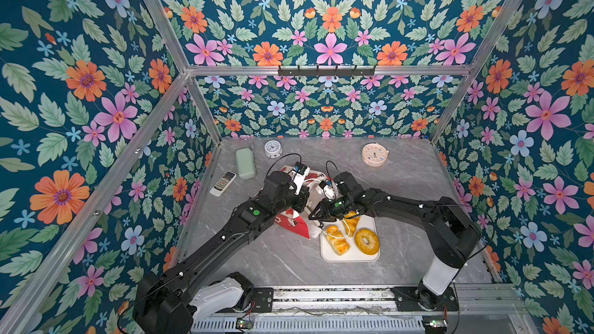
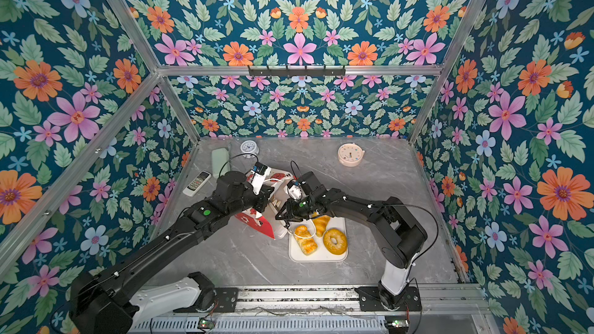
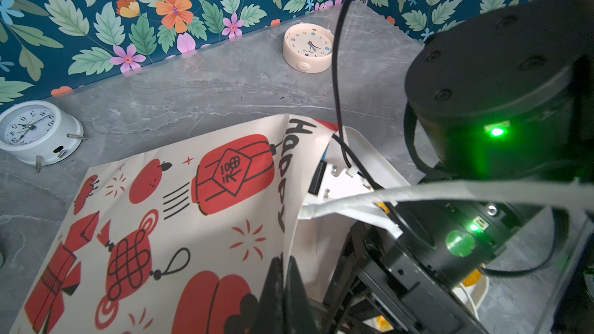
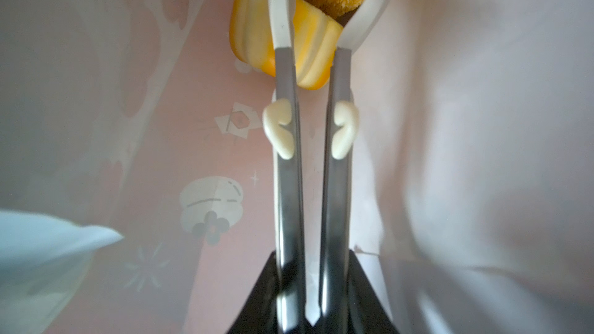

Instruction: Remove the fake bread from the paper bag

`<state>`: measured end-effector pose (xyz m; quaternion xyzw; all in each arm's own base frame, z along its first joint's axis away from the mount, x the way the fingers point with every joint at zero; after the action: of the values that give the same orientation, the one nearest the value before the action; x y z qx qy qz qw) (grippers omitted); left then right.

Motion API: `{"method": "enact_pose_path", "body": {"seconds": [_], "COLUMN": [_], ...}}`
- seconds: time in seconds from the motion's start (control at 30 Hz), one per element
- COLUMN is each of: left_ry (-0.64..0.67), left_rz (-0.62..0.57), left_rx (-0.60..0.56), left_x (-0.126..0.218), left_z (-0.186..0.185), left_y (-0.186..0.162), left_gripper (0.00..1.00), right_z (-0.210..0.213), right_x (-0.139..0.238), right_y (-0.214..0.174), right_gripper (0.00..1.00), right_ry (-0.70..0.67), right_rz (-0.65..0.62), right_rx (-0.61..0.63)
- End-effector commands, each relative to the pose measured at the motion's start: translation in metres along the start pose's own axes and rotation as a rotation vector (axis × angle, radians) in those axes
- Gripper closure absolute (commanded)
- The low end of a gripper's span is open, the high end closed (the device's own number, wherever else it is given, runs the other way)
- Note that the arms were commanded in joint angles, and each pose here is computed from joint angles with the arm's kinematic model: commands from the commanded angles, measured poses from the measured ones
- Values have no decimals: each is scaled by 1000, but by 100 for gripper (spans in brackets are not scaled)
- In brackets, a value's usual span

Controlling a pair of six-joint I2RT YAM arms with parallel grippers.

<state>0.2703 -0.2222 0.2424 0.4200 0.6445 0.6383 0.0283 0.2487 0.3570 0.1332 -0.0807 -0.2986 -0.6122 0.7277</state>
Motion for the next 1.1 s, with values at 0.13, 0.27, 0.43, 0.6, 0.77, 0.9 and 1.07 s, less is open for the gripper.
{"method": "enact_pose_path", "body": {"seconds": [0.13, 0.27, 0.43, 0.6, 0.77, 0.9, 1.07], "left_ry": [33, 44, 44, 31, 11, 8, -21], "left_rz": [-31, -35, -43, -39, -26, -20, -12], "left_rx": [-14, -16, -17, -18, -24, -30, -28], "left_x": [-1, -1, -1, -1, 0, 0, -2], "left_z": [5, 6, 6, 4, 1, 1, -3], "left_y": [8, 9, 10, 9, 9, 7, 5], "left_gripper": [100, 100, 100, 100, 100, 100, 100], "right_z": [11, 10, 13, 12, 0, -1, -6], "right_x": [13, 18, 29, 25, 20, 24, 19], "right_y": [1, -3, -6, -6, -10, -8, -3], "right_gripper": [100, 100, 100, 100, 96, 84, 79], "right_ry": [-3, -26, -59, -49, -78, -92, -88], "right_rz": [-32, -25, -31, -5, 26, 17, 12], "right_rx": [55, 57, 80, 67, 39, 38, 26]}}
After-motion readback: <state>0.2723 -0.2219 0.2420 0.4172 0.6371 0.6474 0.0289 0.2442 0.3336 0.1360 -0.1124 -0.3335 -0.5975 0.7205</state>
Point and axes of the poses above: each gripper's point midway between its finger pads, its own x axis back along the fingers, its own z axis along the line the jaws close on, y = z × x, the point moved 2 cm from there along x, back along the fingers, and after that the axes turned 6 degrees about x, right-handed, at the moved point
